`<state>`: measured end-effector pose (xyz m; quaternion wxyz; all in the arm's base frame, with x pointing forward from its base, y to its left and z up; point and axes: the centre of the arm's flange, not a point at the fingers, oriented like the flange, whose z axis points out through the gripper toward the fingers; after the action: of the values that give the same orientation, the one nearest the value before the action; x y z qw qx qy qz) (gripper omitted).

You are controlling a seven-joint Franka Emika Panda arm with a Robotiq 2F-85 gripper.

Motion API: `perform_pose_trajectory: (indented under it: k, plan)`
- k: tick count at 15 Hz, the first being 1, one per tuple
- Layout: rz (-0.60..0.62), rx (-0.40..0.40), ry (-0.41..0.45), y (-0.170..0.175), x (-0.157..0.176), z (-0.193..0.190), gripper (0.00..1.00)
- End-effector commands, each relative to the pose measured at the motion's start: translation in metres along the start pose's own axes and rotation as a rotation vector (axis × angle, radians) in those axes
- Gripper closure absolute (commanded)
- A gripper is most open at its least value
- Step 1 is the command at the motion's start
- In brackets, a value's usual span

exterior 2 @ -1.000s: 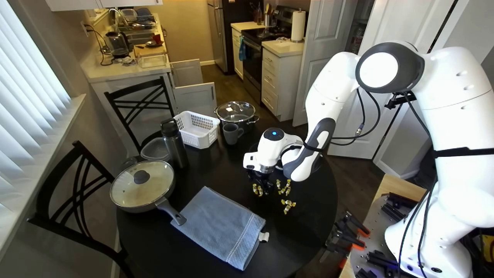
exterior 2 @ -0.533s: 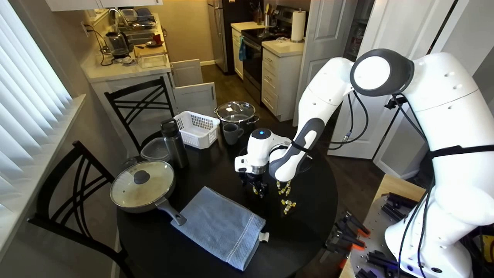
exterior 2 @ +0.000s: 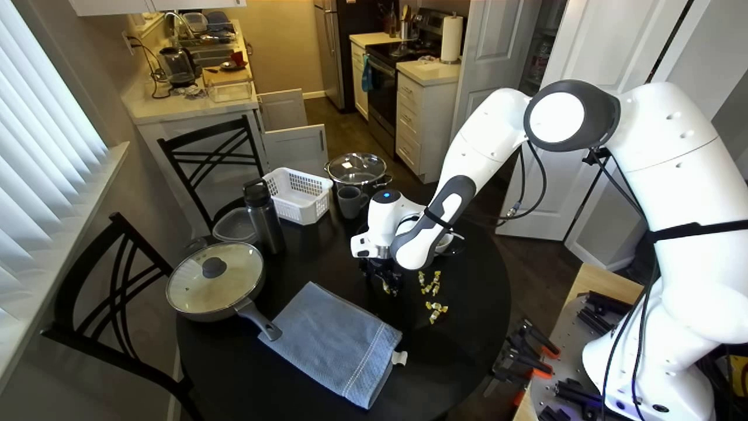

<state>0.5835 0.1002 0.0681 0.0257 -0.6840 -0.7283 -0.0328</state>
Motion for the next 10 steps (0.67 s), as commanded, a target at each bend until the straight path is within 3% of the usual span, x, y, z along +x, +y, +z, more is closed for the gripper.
perform_pose_trajectory:
  k: [1,6,10]
  plan:
    - [-0.040,0.027,-0.017,0.0042,0.0015,-0.0074,0.00]
    - [-0.073,0.037,0.045,0.0026,0.0088,-0.0143,0.00]
    - [-0.116,0.054,0.045,0.0008,0.0098,-0.0170,0.00]
